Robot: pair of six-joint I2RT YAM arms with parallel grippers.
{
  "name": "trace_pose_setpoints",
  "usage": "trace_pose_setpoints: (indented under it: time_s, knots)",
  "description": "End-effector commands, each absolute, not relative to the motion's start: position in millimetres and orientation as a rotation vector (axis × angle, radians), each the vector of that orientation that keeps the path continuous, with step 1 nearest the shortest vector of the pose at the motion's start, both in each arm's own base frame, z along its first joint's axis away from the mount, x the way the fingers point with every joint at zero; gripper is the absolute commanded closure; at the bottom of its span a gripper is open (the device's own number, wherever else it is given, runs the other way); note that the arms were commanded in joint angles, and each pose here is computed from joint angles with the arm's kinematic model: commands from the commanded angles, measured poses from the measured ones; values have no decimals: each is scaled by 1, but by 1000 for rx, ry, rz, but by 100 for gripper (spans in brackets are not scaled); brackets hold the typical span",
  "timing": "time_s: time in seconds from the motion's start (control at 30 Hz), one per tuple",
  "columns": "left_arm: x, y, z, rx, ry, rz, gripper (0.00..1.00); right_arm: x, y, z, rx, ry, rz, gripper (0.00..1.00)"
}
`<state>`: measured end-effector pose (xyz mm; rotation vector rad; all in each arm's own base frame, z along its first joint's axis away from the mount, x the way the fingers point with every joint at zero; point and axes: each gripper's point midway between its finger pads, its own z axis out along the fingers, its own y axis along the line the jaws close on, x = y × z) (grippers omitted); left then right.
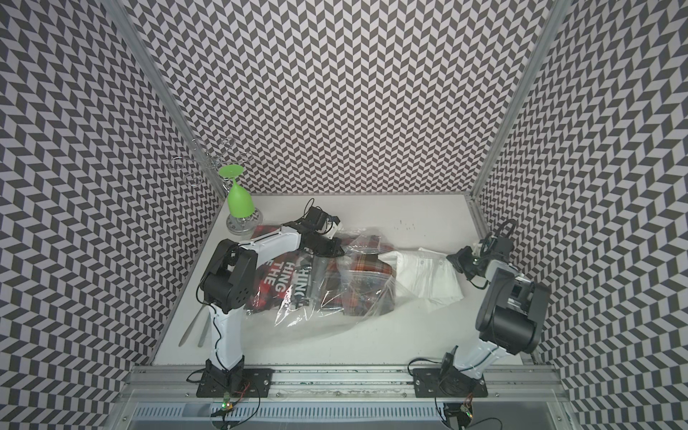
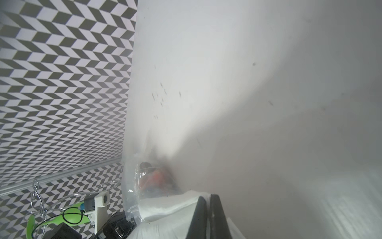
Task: Take the shirt out of the vacuum bag
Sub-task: Take out the shirt from the vacuum bag.
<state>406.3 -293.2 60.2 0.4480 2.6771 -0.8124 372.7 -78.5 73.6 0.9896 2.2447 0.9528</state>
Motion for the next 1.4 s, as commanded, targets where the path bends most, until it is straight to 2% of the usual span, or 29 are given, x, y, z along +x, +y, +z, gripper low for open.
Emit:
trace_pose_setpoints:
  time_s: [0.0, 0.43, 0.9, 1.07, 1.17, 1.27, 1.37]
  knots:
    - [401, -249, 34, 342, 2814, -605, 100, 383, -110, 86, 966, 2147, 873, 100]
    - [418, -255, 55, 337, 2763, -634, 100, 351, -152, 91, 1110, 2012, 815, 100]
    - [436, -232, 74, 252, 2723, -640, 100, 286, -79, 74, 1203, 2070, 995, 95]
    - [445, -211, 84, 207, 2708, -628, 100, 267, -58, 65, 1229, 2087, 1005, 87]
    - [447, -210, 92, 203, 2692, -647, 100, 258, -47, 60, 1229, 2096, 1028, 75]
    - [446, -219, 97, 223, 2687, -687, 100, 257, -41, 64, 1201, 2108, 1046, 58]
    - [442, -228, 97, 236, 2688, -725, 100, 263, -36, 71, 1151, 2109, 1076, 51]
